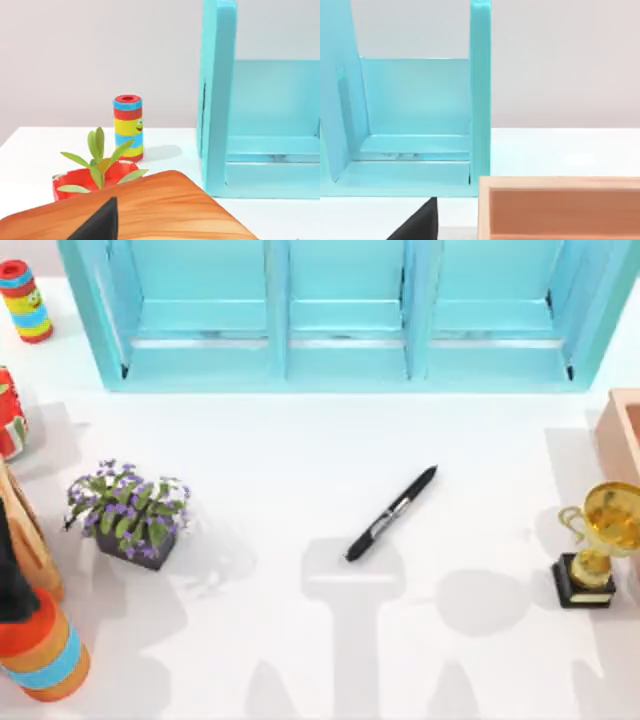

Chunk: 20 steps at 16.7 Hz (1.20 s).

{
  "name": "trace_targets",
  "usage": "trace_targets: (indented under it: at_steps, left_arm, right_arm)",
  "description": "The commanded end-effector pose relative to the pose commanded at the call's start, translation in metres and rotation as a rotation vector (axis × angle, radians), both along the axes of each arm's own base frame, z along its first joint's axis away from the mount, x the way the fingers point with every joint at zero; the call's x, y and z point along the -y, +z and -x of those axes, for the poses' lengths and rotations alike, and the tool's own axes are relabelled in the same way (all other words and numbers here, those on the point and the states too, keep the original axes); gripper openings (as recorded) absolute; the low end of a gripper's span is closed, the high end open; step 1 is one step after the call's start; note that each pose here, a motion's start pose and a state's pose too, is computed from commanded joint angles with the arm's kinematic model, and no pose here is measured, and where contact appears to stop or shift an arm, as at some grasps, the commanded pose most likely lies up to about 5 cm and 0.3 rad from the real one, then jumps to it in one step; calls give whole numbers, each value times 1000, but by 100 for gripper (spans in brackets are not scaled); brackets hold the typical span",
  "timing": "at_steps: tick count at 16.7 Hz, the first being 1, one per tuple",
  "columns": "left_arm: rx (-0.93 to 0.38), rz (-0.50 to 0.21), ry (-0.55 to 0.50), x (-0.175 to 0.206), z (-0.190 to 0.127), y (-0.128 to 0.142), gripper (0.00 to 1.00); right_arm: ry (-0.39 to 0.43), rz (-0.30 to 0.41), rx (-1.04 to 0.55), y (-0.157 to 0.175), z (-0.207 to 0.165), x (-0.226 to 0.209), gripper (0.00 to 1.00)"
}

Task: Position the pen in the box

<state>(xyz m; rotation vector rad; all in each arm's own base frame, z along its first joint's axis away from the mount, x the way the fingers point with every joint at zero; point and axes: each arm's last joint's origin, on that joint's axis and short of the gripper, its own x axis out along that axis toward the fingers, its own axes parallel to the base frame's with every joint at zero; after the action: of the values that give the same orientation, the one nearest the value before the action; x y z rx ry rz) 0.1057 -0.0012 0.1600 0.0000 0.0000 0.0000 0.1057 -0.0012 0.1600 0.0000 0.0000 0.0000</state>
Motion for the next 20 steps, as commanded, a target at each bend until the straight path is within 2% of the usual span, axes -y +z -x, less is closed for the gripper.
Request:
trace_targets:
  at_steps: [3,6,10,15,17,20]
  left_arm:
    - [0,0,0,0,0,0,100]
    - [0,0,0,0,0,0,100]
    - [0,0,0,0,0,0,100]
    - [0,0,0,0,0,0,100]
    - [0,0,0,0,0,0,100]
    - [0,0,0,0,0,0,100]
  right_arm:
    - [5,-8,-6,2,0,0,100]
    - [46,-81,-60,20,0,-5,100]
    - [133,-272,-196,77,-7,-16,100]
    - [229,-565,-400,184,-39,-45,100]
    - [240,-669,-509,217,-60,-62,100]
    - [193,-775,-712,235,-103,-95,100]
